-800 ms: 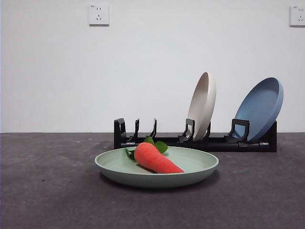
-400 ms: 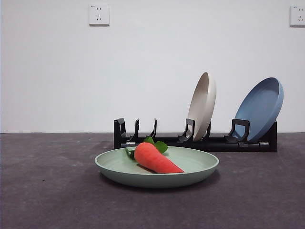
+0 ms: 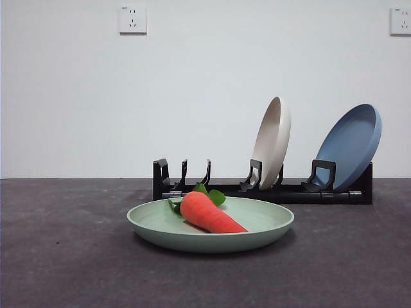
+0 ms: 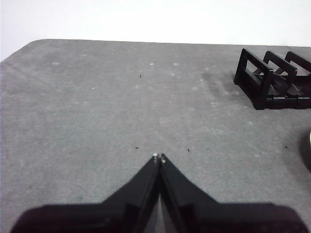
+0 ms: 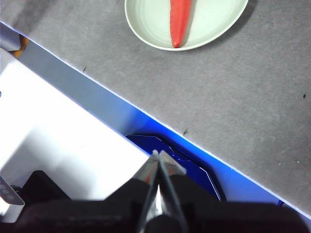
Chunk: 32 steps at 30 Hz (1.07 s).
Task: Take the green plate from the plate rack,put the plate on the table,take the carrot from the table,put the carrot in the plate
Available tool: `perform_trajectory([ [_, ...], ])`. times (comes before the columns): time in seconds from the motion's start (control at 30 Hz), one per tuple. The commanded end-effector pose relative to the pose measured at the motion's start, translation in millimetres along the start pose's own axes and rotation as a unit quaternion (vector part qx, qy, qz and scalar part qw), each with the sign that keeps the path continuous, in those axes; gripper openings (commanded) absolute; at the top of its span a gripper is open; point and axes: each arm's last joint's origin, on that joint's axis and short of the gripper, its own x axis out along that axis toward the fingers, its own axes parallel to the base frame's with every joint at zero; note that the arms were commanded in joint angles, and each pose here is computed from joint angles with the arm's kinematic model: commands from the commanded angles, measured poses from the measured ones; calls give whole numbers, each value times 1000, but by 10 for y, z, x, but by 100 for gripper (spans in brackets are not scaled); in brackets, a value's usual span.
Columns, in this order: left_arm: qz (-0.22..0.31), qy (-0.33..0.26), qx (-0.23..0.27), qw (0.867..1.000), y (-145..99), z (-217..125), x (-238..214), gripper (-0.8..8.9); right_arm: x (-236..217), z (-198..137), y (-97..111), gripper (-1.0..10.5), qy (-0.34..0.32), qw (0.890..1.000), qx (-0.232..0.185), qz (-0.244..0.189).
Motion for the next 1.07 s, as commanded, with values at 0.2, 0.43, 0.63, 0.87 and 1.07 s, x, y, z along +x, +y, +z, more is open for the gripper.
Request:
perform_trajectory([
  [0.2, 3, 5, -5, 1000, 6, -39, 12, -3, 12, -4, -2, 1, 0, 1000, -5, 0],
  [0.43, 3, 5, -5, 1000, 6, -39, 12, -3, -52, -21, -42, 1, -33, 999, -28, -31],
  [0.63, 3, 5, -5, 1000, 6, -39, 12, -3, -232, 91, -198, 1, -239, 965, -14, -106],
  [0.87, 4, 5, -5, 1000, 6, -38, 12, -3, -219, -39, -398, 1, -402, 889, -2, -218],
  [1.07, 3, 5, -5, 1000, 6, -39, 12, -3, 250, -328, -621, 1, -445, 862, -3, -241],
])
